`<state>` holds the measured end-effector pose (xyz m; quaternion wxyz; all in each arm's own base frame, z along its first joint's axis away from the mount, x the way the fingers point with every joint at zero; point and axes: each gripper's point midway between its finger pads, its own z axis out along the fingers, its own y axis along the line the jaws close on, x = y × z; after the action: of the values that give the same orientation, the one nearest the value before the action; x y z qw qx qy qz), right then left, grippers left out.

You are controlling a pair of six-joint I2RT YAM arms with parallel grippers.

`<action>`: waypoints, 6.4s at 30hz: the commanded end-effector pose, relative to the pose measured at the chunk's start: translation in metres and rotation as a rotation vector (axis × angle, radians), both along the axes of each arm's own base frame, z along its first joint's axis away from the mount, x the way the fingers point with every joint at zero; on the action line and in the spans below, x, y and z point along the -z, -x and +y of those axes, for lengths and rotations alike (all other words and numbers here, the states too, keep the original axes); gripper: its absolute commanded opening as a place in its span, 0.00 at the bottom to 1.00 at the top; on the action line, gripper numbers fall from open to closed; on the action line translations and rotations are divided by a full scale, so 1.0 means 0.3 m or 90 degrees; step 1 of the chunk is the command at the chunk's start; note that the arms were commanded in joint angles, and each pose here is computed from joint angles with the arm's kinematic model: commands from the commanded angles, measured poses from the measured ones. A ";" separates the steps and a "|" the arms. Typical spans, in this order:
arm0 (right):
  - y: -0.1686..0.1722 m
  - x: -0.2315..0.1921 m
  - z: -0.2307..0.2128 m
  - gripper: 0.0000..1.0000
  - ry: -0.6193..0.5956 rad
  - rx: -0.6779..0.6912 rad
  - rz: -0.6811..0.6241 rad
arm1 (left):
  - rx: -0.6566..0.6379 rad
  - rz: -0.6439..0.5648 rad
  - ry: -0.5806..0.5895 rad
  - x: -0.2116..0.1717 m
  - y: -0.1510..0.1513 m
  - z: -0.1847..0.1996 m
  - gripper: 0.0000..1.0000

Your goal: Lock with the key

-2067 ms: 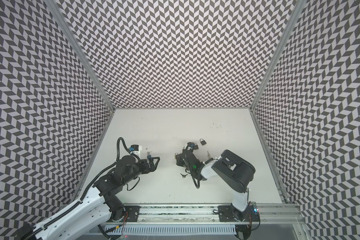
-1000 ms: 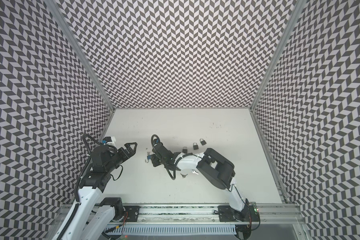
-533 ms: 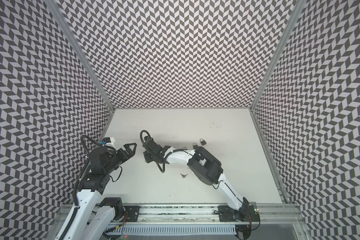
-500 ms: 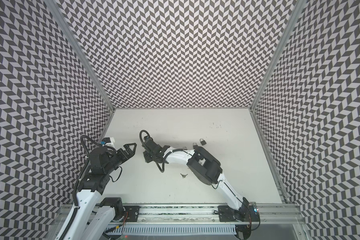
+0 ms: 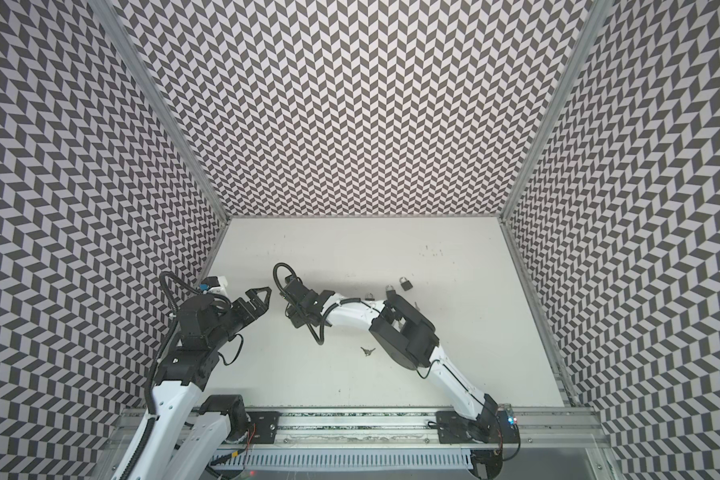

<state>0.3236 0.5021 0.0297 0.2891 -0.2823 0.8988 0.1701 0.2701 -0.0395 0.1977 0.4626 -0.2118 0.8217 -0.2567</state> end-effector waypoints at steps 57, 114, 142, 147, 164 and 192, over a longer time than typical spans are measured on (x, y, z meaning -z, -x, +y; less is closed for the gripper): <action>0.328 -0.094 -0.205 0.12 -0.217 -0.095 0.083 | 0.061 0.015 0.048 0.117 0.207 -0.234 1.00; 0.325 0.027 -0.424 0.43 0.058 -0.504 -0.026 | 0.162 0.004 0.191 0.161 0.100 -0.236 0.97; 0.354 -0.601 -0.533 0.14 -0.299 -0.233 -0.194 | 0.374 -0.198 0.119 -0.228 0.093 -0.375 0.84; 0.440 -0.711 -0.556 0.14 -0.363 -0.300 -0.235 | 0.490 -0.207 0.100 -0.254 0.143 -0.529 0.84; 0.478 -0.708 -0.522 0.14 -0.353 -0.373 -0.214 | 0.588 -0.189 0.118 -0.224 0.211 -0.694 0.49; 0.478 -0.839 -0.558 0.78 -0.410 -0.332 -0.278 | 0.556 -0.237 0.170 -0.304 0.232 -0.678 0.00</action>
<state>0.1792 0.3390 0.2332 0.4258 -0.4443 0.6617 0.4284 0.2033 -0.2479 0.2563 0.3784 0.1548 0.7369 -0.5383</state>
